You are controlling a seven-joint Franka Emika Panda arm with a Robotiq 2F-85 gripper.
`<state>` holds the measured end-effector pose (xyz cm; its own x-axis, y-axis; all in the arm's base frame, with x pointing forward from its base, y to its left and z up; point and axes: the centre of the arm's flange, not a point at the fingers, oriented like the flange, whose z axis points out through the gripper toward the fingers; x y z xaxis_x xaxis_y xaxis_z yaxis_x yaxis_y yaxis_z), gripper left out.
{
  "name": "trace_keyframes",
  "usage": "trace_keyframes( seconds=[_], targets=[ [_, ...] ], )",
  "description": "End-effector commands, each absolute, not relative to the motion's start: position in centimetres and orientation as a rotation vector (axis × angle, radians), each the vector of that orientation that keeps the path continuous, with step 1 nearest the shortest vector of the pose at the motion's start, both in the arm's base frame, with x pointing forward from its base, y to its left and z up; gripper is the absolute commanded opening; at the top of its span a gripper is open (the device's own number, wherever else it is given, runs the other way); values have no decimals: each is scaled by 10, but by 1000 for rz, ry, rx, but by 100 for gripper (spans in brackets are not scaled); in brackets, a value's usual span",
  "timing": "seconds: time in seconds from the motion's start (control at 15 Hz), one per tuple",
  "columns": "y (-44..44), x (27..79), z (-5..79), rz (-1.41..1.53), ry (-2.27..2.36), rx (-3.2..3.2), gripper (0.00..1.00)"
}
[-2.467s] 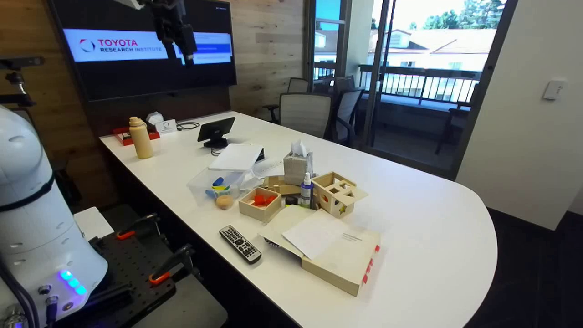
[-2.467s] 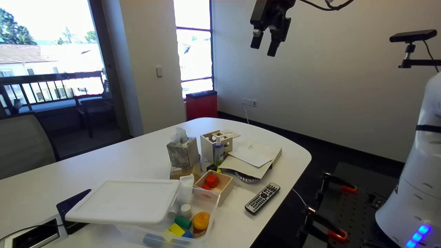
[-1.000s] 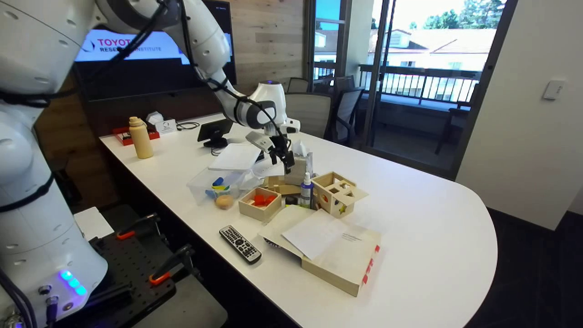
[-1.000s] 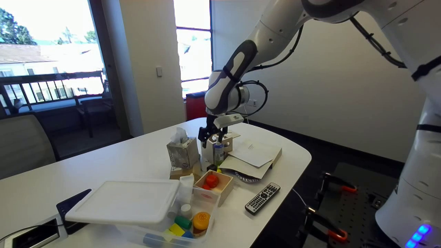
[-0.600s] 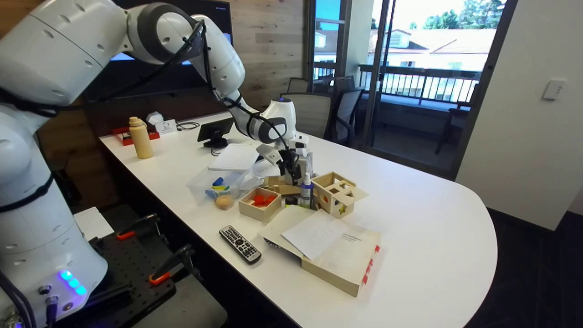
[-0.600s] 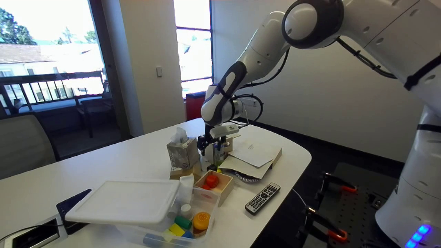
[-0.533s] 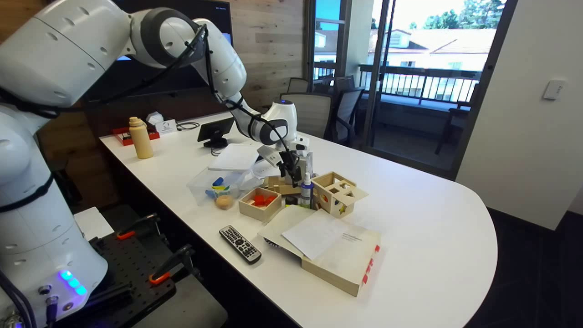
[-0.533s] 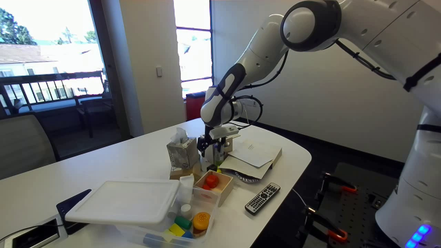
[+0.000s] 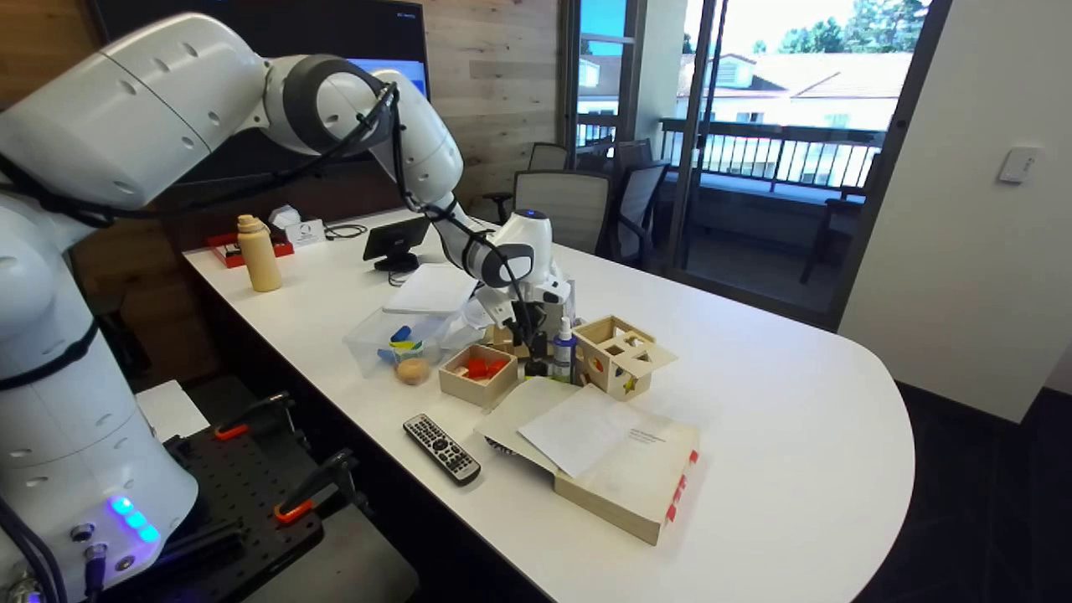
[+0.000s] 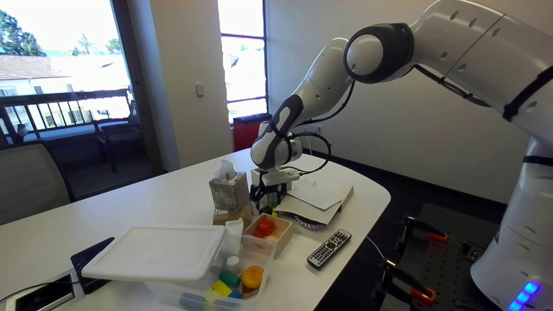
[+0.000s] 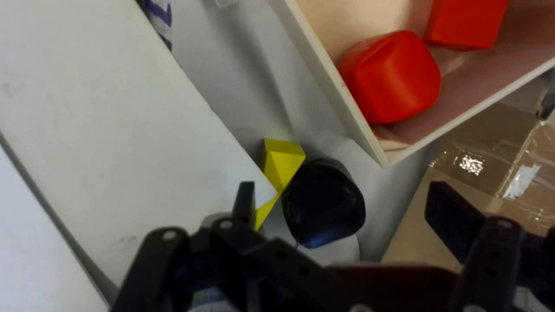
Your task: Put the black object in the box.
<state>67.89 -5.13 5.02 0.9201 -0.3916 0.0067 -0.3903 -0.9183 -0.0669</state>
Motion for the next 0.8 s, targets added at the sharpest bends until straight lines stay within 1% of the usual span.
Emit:
trace_keyframes(
  seconds=[0.0,0.73],
  targets=[
    [-51,689,33,2,674,-2993,100],
    [-45,706,22,-41,682,-3005,100]
  ],
)
